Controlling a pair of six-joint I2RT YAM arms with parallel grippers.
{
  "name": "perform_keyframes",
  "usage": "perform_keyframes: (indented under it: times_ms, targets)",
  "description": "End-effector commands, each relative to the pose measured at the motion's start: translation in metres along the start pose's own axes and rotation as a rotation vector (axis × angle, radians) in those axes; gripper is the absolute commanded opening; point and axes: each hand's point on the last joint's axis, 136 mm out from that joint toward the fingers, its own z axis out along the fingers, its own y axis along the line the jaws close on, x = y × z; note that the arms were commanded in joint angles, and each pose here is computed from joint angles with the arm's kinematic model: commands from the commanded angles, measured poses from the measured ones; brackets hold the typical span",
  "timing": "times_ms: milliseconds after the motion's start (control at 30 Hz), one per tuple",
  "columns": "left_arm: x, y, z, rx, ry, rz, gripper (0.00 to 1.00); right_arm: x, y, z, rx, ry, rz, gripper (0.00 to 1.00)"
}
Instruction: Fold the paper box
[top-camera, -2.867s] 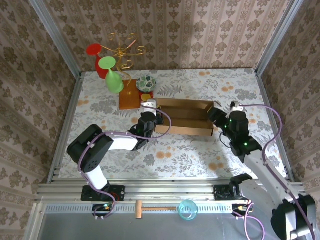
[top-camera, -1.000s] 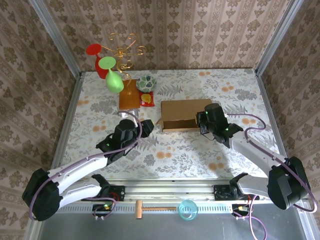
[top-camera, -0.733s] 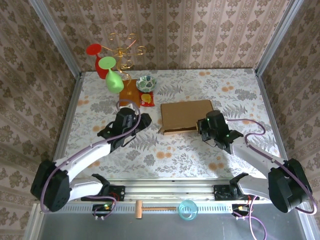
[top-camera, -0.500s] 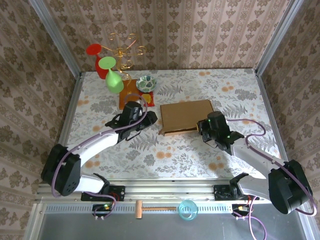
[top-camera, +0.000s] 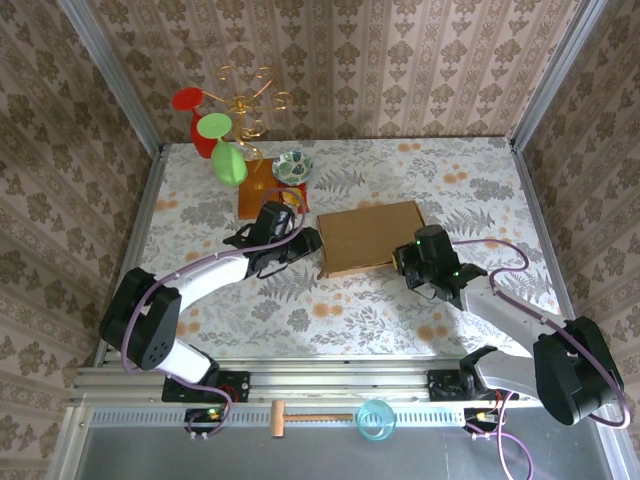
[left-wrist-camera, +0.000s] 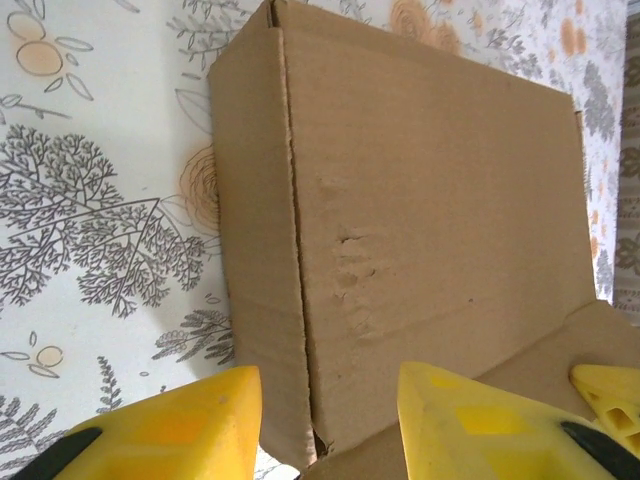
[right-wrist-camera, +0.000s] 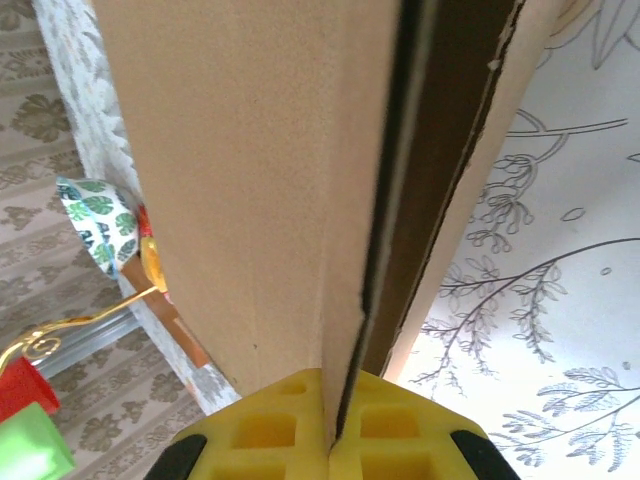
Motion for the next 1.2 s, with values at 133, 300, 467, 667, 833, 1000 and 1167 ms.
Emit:
perform_keyframes:
  times_ms: [133, 300, 467, 667, 833, 1000, 1167]
  targets:
    - [0.009, 0.016, 0.007, -0.066, 0.061, 0.029, 0.42, -0.001, -0.056, 0.010, 0.220, 0.037, -0.049, 0.00]
    - [0.013, 0.027, 0.014, -0.116, 0.093, 0.035, 0.41, -0.004, -0.064, 0.011, 0.246, 0.031, -0.047, 0.00]
    - [0.005, 0.023, 0.018, -0.094, 0.053, 0.033, 0.41, -0.006, -0.067, 0.010, 0.259, 0.023, -0.053, 0.00]
    - [0.000, 0.014, 0.021, -0.048, 0.032, 0.003, 0.43, -0.007, -0.076, 0.011, 0.280, 0.023, -0.048, 0.03]
    - [0.004, 0.010, 0.034, -0.052, 0.071, 0.005, 0.41, -0.007, -0.075, 0.010, 0.286, 0.024, -0.059, 0.08]
    - [0.011, 0.008, 0.046, -0.053, 0.082, 0.011, 0.40, -0.007, -0.070, 0.010, 0.285, 0.029, -0.077, 0.13]
    - [0.020, 0.010, 0.054, -0.056, 0.122, 0.009, 0.30, -0.007, -0.069, 0.009, 0.295, 0.034, -0.093, 0.18]
